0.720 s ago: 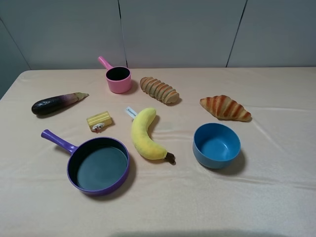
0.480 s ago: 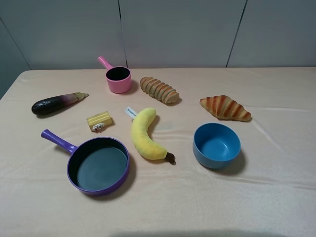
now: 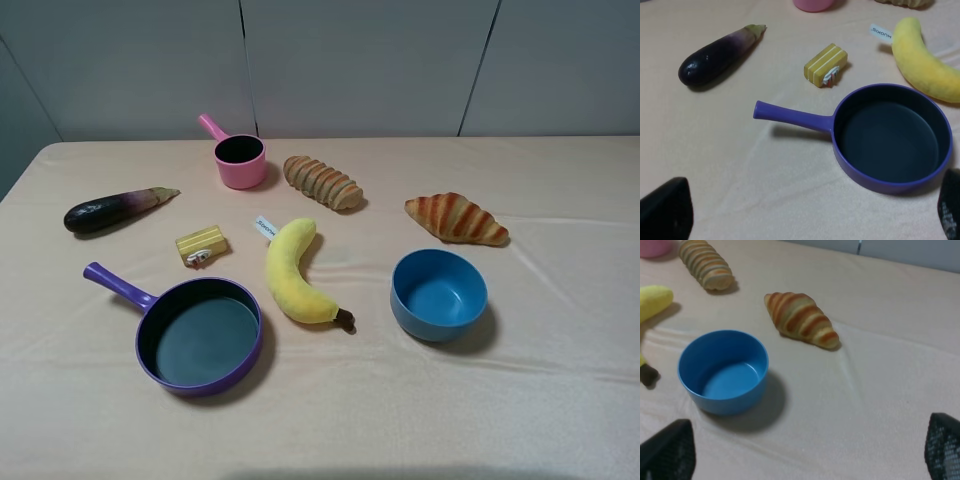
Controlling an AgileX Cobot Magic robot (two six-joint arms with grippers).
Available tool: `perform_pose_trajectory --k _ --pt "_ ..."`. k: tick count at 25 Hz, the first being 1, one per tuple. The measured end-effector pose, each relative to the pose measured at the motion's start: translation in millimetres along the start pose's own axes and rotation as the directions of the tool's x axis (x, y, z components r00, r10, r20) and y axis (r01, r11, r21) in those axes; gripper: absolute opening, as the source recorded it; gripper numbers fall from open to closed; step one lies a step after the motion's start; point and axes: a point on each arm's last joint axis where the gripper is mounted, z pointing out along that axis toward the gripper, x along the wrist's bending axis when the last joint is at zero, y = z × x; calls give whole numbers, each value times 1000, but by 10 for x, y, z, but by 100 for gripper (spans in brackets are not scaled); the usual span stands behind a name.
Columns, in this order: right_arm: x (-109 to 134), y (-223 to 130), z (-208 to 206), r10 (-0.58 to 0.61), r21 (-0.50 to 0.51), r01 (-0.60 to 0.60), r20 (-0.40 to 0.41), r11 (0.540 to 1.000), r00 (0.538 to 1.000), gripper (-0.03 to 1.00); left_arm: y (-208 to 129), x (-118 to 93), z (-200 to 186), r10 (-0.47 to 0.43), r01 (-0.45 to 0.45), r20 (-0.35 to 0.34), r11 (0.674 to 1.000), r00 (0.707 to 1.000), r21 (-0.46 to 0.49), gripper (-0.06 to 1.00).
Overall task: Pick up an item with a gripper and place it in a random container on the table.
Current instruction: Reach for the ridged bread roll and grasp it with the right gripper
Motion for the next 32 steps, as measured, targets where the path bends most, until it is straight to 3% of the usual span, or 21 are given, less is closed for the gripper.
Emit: perform_pose_trajectory --k 32 --pt "-2 -2 0 -1 2 1 3 1000 1000 69 0 0 0 0 0 0 1000 1000 0 99"
